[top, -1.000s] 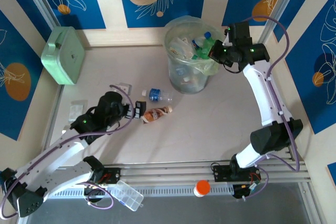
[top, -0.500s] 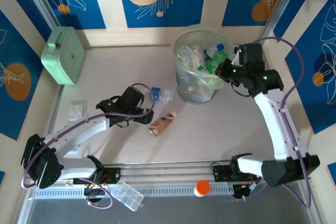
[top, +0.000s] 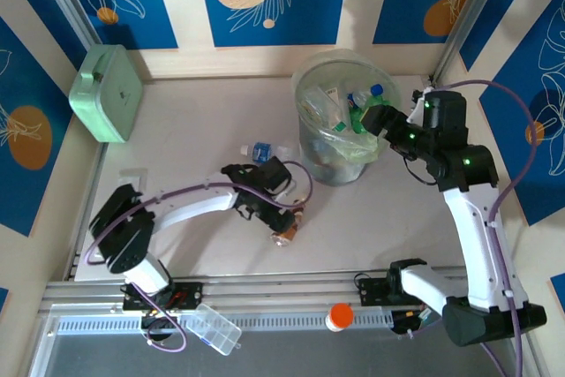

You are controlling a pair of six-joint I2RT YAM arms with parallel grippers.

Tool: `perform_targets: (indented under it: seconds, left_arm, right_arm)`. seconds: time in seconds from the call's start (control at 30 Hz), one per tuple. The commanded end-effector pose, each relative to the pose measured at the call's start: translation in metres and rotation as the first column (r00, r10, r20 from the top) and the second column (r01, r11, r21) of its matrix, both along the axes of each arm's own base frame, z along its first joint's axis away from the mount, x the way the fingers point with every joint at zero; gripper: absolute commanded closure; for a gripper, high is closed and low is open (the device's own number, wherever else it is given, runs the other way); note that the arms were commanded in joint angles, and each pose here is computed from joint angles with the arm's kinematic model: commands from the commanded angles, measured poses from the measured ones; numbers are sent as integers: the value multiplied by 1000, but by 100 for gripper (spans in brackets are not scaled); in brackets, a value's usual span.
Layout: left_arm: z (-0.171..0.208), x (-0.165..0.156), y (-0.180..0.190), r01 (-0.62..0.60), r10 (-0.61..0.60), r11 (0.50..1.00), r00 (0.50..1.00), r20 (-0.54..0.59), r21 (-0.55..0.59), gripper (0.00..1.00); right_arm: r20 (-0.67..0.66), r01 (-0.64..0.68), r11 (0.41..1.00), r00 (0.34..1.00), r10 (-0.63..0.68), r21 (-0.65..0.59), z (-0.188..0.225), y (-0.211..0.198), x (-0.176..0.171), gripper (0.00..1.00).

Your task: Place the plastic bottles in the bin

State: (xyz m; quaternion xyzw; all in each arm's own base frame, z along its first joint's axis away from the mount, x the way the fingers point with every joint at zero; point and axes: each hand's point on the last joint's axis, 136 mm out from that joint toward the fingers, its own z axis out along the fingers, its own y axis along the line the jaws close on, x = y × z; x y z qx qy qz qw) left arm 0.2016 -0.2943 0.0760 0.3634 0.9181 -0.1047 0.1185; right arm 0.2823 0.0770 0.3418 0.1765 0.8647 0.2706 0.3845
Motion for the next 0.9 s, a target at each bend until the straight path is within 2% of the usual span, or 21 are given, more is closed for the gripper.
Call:
perform_targets:
  seconds: [0.0, 0.1, 0.27, 0.37, 0.47, 0.53, 0.77, 0.87]
  left_arm:
    - [-8, -7, -25, 12, -13, 1000, 999, -43, -22, 1]
    - [-26, -13, -40, 28, -27, 1000, 998, -65, 11, 1]
    - [-43, -13, -38, 10, -7, 999, 998, -70, 53, 2]
    - [-44, -14, -36, 27, -23, 998, 997, -69, 60, 13]
    - [-37, -18, -42, 50, -49, 999, 997, -67, 1, 33]
    - [-31, -23, -45, 67, -69, 997, 996, -64, -38, 40]
    - [-5, -29, -27, 72, -73, 995, 997, -11, -64, 42]
    - [22, -32, -21, 95, -90, 988, 995, 43, -123, 42]
  right_arm:
    - [66, -10, 999, 998, 13, -42, 14, -4, -15, 11]
    - [87, 0, 999, 996, 4, -47, 15, -7, -21, 10]
    - [124, 19, 998, 992, -11, -61, 20, -11, -30, 10]
    - [143, 17, 998, 990, -7, -68, 23, -11, -33, 10]
    - [162, 6, 997, 987, 7, -79, 24, -10, -35, 10]
    - [190, -35, 997, 981, 48, -71, 26, -3, -36, 10]
    - [244, 7, 997, 970, 12, -77, 38, -12, -48, 10]
    - [304, -1, 998, 953, 20, -60, 50, -10, -57, 11]
